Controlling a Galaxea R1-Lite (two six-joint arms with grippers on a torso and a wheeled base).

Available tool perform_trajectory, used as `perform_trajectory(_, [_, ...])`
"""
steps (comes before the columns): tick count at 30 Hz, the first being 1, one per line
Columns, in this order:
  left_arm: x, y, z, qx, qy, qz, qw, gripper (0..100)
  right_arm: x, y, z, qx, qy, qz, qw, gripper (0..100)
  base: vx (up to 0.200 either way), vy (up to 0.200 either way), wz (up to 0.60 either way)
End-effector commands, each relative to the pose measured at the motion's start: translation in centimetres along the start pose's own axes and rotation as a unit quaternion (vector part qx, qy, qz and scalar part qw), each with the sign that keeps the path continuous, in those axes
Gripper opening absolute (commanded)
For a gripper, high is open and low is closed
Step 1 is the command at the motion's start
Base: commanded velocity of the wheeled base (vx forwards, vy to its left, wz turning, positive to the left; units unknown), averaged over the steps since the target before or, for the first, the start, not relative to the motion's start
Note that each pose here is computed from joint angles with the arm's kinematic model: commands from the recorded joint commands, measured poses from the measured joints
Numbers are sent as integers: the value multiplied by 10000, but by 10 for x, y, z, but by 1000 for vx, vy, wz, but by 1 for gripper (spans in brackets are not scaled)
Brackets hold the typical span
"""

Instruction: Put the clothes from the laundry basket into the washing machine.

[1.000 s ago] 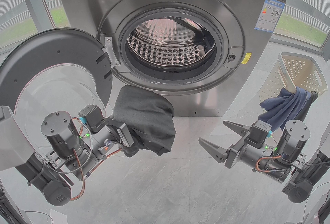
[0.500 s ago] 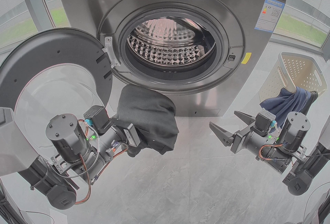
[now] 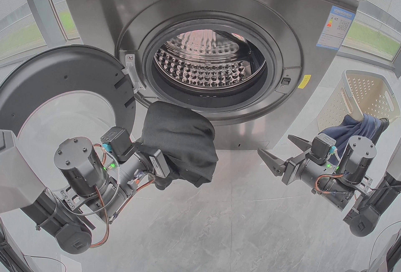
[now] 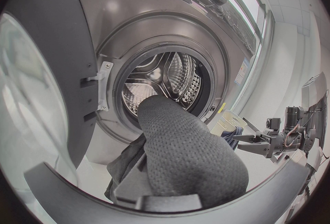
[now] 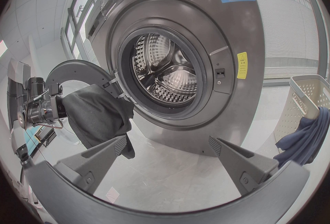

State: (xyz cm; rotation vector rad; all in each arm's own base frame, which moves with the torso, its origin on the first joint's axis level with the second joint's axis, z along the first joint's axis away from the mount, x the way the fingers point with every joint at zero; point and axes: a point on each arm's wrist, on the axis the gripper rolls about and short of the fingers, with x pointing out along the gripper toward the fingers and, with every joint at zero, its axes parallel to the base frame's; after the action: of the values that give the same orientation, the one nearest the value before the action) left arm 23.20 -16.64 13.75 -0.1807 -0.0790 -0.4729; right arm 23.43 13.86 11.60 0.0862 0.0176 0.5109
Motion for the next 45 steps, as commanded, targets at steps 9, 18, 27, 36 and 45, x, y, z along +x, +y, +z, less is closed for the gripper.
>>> perform_trajectory(9, [-1, -2, -3, 12, 68, -60, 10000, 0, -1, 2, -3, 0, 72, -61, 10000, 100, 0, 0, 0])
perform_trajectory(18, [-1, -2, -4, 14, 91, -111, 9999, 0, -1, 2, -2, 1, 42, -51, 10000, 100, 0, 0, 0])
perform_trajectory(27, [-2, -1, -3, 43, 75, -113, 9999, 0, -1, 3, -3, 1, 50, -44, 10000, 100, 111, 0, 0])
perform_trajectory(36, [-2, -1, -4, 47, 97, -103, 9999, 0, 0, 3, -4, 0, 73, -46, 10000, 100, 200, 0, 0])
perform_trajectory(45, [-1, -1, -5, 57, 113, -108, 9999, 0, -1, 3, -5, 0, 89, -40, 10000, 100, 22, 0, 0])
